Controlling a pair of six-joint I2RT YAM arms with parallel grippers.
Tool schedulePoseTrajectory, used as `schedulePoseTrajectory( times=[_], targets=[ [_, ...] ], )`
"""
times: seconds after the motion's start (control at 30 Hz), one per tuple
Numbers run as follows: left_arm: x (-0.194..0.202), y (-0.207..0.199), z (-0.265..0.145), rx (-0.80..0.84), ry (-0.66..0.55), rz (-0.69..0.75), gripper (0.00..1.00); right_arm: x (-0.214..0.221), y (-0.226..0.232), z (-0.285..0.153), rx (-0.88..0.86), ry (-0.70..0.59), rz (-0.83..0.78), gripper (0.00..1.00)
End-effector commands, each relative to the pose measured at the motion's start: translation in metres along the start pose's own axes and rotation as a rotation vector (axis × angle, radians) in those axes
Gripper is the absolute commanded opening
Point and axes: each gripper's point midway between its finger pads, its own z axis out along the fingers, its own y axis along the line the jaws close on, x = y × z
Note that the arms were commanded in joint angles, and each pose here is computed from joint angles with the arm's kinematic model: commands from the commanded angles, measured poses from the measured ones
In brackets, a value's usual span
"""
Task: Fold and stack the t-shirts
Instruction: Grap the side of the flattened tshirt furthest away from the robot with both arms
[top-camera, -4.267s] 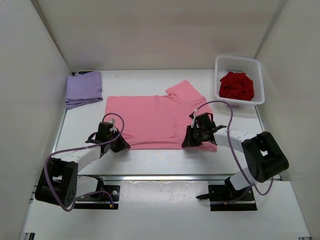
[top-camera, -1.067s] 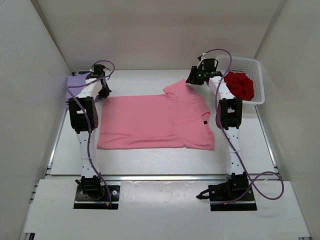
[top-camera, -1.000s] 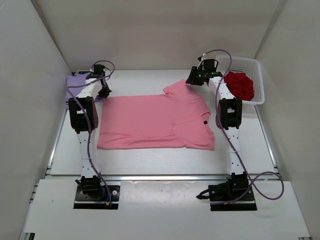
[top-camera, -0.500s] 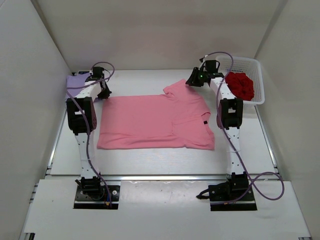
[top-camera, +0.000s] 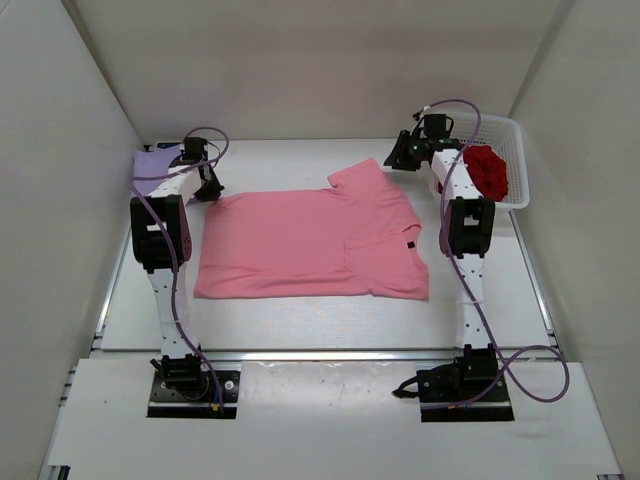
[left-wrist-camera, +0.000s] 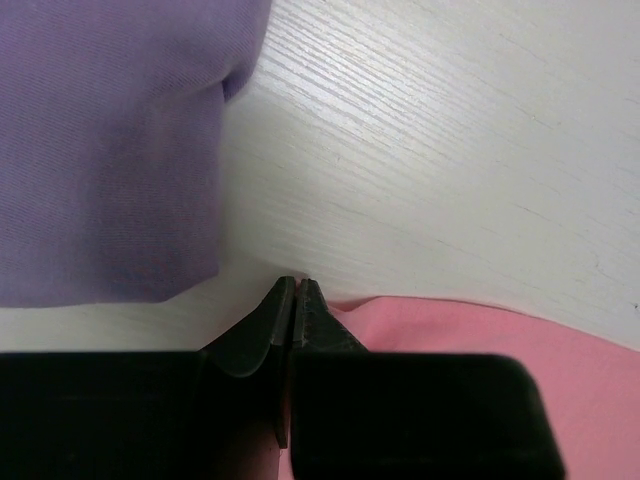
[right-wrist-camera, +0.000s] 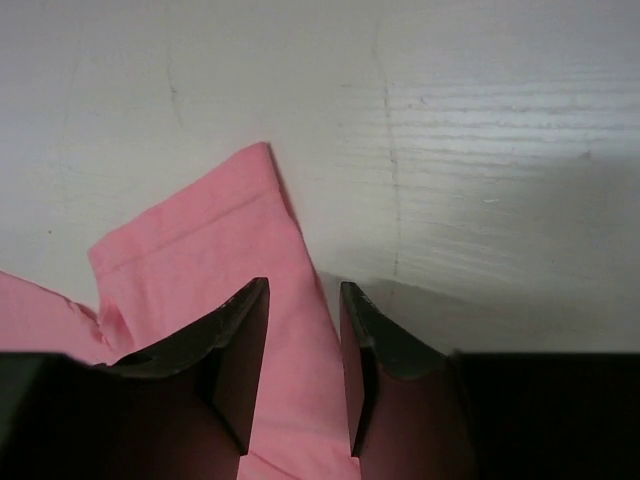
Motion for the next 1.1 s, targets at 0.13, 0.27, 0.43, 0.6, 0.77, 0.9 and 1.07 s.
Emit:
schedulePoseTrajectory(
  times=[0.13,0.27,0.43,0.6,0.77,0.9,1.07],
  targets=[
    [-0.025,-0.011,-0.027,0.049,-0.075,-0.019,0.02,-0.086,0.096,-0.157,-0.055,-0.165,-0.141,0.17],
    [-0.026,-0.019,-0.021,0.063,-0.073,-0.020,0.02,0.011,0.097,-0.186,0.127,0.035,-0.141,0.01],
    [-0.023,-0.026,-0.012,0.105,-0.042,-0.059,0.02,0.125,0.107,-0.252,0.083,-0.120,-0.120,0.00],
    [-0.020,-0.028,-0.011,0.127,-0.030,-0.079,0.09,0.243,0.057,-0.265,0.189,0.047,-0.037,0.38],
    [-0.021,-0.025,-0.016,0.128,-0.039,-0.081,0.21,0.288,0.026,-0.266,0.218,0.067,0.107,0.42],
    [-0.022,-0.022,-0.018,0.125,-0.042,-0.089,0.24,0.303,0.012,-0.267,0.276,0.094,0.132,0.42],
    [-0.022,-0.021,-0.021,0.130,-0.047,-0.086,0.24,0.305,-0.007,-0.269,0.357,0.092,0.177,0.42]
  ],
)
